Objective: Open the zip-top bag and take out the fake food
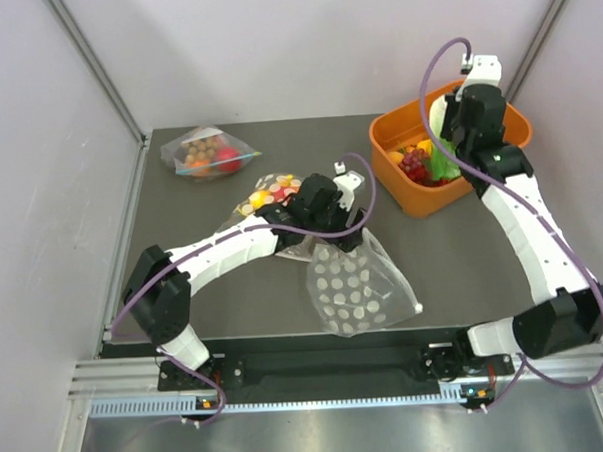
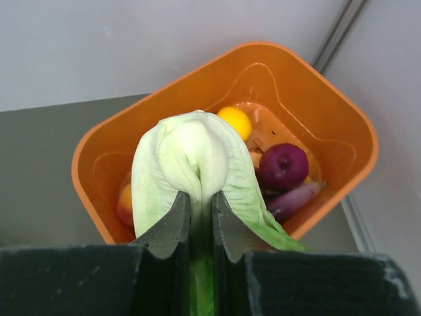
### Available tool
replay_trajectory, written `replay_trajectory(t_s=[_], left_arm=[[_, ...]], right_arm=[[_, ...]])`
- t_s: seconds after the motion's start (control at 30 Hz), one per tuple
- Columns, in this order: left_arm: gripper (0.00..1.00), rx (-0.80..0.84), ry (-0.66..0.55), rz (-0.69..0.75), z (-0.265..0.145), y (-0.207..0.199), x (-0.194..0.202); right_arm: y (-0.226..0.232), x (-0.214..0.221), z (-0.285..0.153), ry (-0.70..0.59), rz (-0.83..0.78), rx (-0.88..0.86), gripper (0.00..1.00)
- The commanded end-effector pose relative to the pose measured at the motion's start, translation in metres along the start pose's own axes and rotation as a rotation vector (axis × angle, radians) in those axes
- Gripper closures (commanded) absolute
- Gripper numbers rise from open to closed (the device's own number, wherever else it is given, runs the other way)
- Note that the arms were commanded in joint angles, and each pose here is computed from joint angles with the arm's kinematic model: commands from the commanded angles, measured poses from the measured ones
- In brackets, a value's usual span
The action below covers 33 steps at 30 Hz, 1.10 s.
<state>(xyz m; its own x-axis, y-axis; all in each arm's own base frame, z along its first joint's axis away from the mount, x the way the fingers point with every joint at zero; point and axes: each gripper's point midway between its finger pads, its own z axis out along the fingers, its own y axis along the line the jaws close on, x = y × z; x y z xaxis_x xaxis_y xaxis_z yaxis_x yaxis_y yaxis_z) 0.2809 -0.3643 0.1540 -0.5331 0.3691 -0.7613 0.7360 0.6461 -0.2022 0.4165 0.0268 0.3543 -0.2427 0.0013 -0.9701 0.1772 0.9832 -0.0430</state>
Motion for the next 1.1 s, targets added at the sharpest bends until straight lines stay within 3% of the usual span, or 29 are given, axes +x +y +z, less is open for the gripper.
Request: replay_trajectory(t_s=[0.0,0.1,0.2,0.23,0.3,0.33,0.37,0.4,0.43,0.67,0.93,0.97,1.07], left_arm=[[0.03,0.028,-0.137,-0.015,-0.024,-0.001,-0.038],[0.01,0.019,-0.178,-0.030,-0.038,0.007,-0.049],[0.01,-0.013,-0.254,-0.053,-0.061,0.019,-0.065],[0.01,-0.033,-0.285,-0.061,-0.068,0.028,-0.071],[0.01,-0.078,-0.349,-0.065,-0.091,0.038,-0.080],[0.01,-0.107,-0.376,-0.065,-0.099,0.047,-0.084],[0.01,-0.142,-0.412,-0.065,-0.113,0.052,-0.089],[0.01,-0.167,-0.435,-0.065,-0.121,0.057,-0.093],[0.01,-0.192,-0.449,-0.068,-0.128,0.064,-0.095],[0.01,-0.294,-0.539,-0.121,-0.169,0.090,-0.107],[0.01,-0.376,-0.624,-0.206,-0.211,0.117,-0.111],[0.01,-0.378,-0.641,-0.211,-0.220,0.117,-0.110],[0.01,-0.415,-0.691,-0.241,-0.242,0.131,-0.107]], right_arm=[[0.017,-0.056,0.017,-0.130,0.075,-0.129,1.00],[0.020,-0.049,0.050,-0.096,0.070,-0.114,1.00],[0.028,-0.031,0.080,-0.037,0.056,-0.106,0.92],[0.029,-0.026,0.087,-0.016,0.049,-0.103,0.74],[0.035,-0.012,0.104,0.025,0.039,-0.107,0.49],[0.036,-0.006,0.108,0.043,0.036,-0.106,0.29],[0.035,0.000,0.114,0.056,0.037,-0.093,0.19],[0.036,0.003,0.115,0.062,0.038,-0.091,0.15],[0.036,0.006,0.116,0.070,0.043,-0.090,0.01],[0.031,0.005,0.087,0.052,0.077,-0.117,0.00],[0.015,0.028,-0.010,0.000,0.141,-0.198,0.00],[0.015,0.054,-0.017,0.041,0.140,-0.212,0.00],[0.008,0.053,-0.059,-0.017,0.194,-0.249,0.00]])
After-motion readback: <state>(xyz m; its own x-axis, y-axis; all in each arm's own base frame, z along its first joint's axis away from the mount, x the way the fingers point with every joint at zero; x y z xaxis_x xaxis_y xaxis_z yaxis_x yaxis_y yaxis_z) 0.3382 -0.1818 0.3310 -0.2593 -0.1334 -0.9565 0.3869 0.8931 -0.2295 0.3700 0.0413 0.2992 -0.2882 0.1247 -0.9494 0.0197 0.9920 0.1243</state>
